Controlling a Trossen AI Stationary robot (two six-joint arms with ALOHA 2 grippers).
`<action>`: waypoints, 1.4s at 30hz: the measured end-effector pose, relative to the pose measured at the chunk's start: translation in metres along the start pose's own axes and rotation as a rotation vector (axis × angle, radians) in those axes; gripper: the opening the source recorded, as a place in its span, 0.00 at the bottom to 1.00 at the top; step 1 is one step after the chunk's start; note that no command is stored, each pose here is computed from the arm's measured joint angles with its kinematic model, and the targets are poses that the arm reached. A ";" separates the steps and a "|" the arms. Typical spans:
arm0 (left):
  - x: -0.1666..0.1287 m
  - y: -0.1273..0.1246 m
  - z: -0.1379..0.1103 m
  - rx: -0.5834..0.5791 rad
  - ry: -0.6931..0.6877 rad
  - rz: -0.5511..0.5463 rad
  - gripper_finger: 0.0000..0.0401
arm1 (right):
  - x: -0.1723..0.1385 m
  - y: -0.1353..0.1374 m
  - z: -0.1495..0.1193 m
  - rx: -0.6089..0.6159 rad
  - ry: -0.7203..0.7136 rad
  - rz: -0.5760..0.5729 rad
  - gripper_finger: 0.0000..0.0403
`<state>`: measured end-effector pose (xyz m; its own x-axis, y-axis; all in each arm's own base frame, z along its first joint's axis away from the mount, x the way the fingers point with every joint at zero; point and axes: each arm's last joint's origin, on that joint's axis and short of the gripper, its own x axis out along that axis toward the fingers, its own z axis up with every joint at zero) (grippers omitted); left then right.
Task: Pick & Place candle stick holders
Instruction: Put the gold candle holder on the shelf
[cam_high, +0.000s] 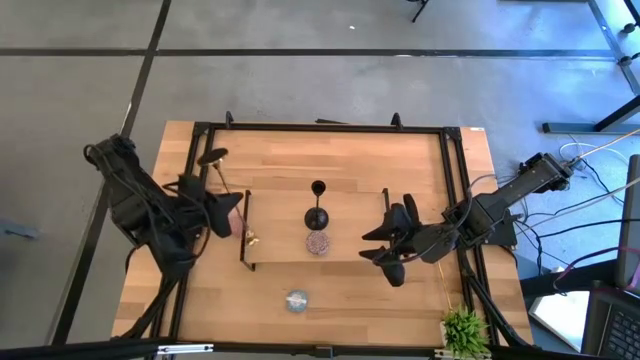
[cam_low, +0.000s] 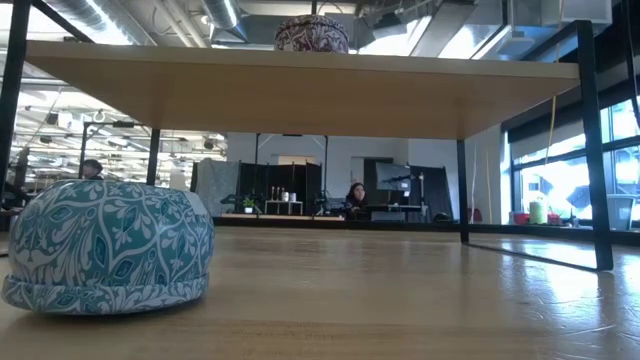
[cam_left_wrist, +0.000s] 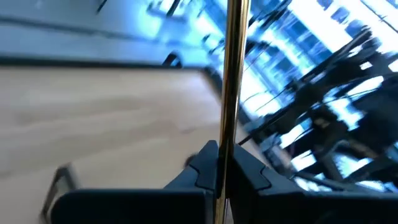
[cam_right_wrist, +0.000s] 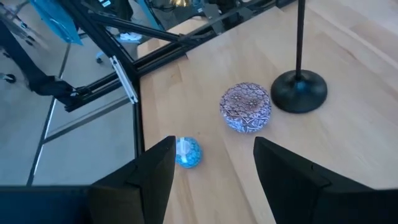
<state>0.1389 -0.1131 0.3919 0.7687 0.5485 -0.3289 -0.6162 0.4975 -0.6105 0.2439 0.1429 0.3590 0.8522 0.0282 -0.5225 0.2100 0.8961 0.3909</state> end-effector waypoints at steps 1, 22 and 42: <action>-0.001 -0.003 0.002 0.010 -0.025 -0.018 0.02 | 0.000 0.000 0.000 0.001 0.002 0.006 0.55; 0.007 -0.032 0.087 0.547 -0.437 0.194 0.02 | 0.003 0.005 0.021 0.261 -0.113 0.133 0.55; 0.021 -0.100 0.118 1.894 -0.410 0.026 0.02 | 0.000 0.006 0.062 0.627 -0.353 0.364 0.55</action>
<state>0.1966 -0.0717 0.5309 0.8504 0.5260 0.0105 -0.1974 0.3005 0.9331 0.2752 0.1202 0.4083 0.9981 0.0355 -0.0511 0.0303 0.4390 0.8980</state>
